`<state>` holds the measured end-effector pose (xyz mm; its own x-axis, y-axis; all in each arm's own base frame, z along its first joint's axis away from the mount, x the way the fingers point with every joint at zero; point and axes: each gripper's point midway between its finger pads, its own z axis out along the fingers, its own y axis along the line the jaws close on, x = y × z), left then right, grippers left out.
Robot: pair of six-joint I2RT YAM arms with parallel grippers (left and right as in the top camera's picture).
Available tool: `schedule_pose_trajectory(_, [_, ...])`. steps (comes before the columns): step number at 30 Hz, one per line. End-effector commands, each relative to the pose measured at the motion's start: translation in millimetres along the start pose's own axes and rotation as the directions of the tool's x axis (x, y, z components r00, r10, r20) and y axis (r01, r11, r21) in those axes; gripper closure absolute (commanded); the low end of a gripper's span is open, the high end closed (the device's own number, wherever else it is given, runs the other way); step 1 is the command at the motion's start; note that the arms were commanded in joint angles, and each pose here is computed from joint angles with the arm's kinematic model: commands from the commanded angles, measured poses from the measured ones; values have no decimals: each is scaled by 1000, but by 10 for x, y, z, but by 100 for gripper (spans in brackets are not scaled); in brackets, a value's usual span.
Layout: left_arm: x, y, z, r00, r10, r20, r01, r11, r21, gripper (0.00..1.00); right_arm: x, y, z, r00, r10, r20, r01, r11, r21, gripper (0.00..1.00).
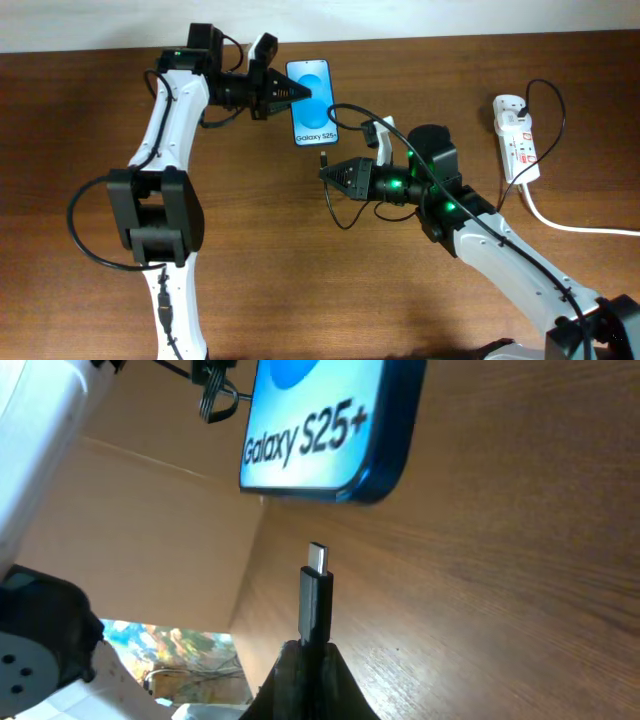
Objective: Plug charger to phone and switch on socket
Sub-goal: 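Move the held plug toward the bottom port of the upright phone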
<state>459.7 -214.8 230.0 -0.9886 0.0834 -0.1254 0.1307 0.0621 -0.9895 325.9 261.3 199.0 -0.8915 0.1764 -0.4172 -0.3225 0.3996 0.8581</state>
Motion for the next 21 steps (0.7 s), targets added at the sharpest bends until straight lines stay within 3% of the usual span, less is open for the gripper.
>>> schedule_pose_trajectory(1, [43,-198,78,999,42,-24,-40,996,80,100,-13,-3,18,1000,-11,10,11,1000,-3,96])
schedule_pose_trajectory(6, [62,-87,170,998,42,-36,-42,999,12,100,-12,-3,18,1000,-11,10,11,1000,-3,96])
schedule_pose_trajectory(21, [-27,-56,-53,999,42,11,-42,999,2,100,-8,0,18,1000,-14,7,14,1000,-5,96])
